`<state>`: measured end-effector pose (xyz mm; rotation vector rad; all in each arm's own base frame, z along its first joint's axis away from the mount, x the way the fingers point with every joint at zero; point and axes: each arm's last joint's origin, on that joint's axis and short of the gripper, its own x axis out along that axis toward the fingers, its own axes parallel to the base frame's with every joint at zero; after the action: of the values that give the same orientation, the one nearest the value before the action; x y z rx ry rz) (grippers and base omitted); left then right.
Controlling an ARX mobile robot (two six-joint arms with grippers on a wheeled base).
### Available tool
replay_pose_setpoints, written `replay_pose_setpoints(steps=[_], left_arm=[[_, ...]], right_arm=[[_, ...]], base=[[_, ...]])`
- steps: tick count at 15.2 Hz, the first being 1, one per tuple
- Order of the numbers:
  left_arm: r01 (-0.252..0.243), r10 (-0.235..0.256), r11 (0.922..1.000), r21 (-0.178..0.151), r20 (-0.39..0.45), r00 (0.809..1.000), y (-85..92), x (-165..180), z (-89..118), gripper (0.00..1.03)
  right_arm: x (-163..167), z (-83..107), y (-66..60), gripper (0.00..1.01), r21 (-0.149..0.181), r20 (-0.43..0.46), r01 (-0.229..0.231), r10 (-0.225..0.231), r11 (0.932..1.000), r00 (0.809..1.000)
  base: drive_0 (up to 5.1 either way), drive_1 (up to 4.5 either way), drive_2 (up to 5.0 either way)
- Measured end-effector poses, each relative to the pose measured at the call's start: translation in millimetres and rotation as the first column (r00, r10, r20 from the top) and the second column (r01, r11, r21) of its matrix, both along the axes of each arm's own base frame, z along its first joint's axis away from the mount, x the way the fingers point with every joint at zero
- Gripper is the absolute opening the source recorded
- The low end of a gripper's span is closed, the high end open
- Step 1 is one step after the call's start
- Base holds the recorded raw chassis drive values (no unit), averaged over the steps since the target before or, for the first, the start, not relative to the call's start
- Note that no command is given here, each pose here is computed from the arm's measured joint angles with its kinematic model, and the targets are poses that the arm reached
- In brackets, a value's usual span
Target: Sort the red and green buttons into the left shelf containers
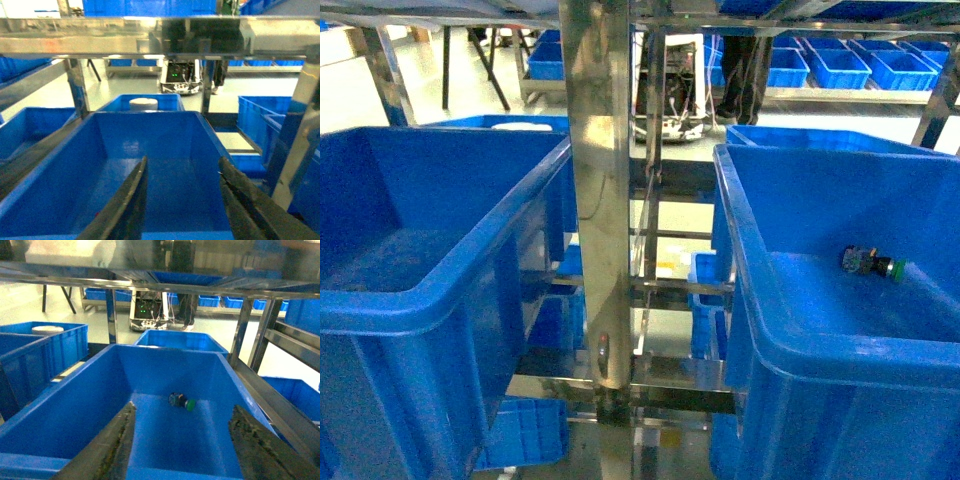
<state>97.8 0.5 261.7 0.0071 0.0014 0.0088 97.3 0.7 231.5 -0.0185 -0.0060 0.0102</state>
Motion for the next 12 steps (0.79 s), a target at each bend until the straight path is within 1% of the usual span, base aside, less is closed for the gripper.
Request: replay_pose_setpoints(steps=[1, 3, 4, 5, 7, 10, 12], left_arm=[[0.013, -0.013, 0.9999, 0.000, -0.011, 1.000, -0.8, 1, -14, 0.33], [0.009, -0.009, 1.0000, 0.000, 0.006, 1.000, -0.5, -1, -29, 0.09], [0.009, -0.009, 1.0000, -0.003, 0.008, 1.000, -0.5, -1, -37, 0.02], [0.009, -0.009, 1.0000, -0.004, -0.002, 1.000, -0.5, 0, -46, 0.02], [0.009, -0.009, 1.0000, -0.004, -0.001, 1.000, -0.5, 0, -56, 0.02], [0.009, -0.009, 1.0000, -0.004, -0.005, 1.000, -0.5, 0, -70, 0.02], [0.009, -0.009, 1.0000, -0.004, -0.002, 1.000, -0.5, 0, -75, 0.02]], right_arm=[[1, -9.9, -0.6, 0.48, 0.001, -0.010, 0.008, -0.008, 1.0000, 1.000], [0, -22.3, -0.6, 0.24, 0.003, -0.011, 0.008, -0.008, 1.0000, 1.000], [0, -25.9, -0.6, 0.11, 0.003, -0.002, 0.007, -0.007, 1.0000, 1.000], [0, -31.2, -0.6, 0.02, 0.003, -0.005, 0.008, -0.008, 1.0000, 1.000], [1, -40.4, -0.6, 0.02, 0.006, -0.014, 0.008, -0.008, 0.9999, 1.000], [0, -47.8, -0.6, 0.02, 0.007, -0.008, 0.008, -0.008, 0.9999, 1.000], [1, -52.8, -0.6, 0.02, 0.007, -0.013, 0.008, -0.008, 0.9999, 1.000]], base=[[0.0, 0.00, 0.0], [0.0, 0.00, 0.0], [0.0, 0.00, 0.0], [0.0, 0.00, 0.0], [0.0, 0.00, 0.0], [0.0, 0.00, 0.0], [0.0, 0.00, 0.0]])
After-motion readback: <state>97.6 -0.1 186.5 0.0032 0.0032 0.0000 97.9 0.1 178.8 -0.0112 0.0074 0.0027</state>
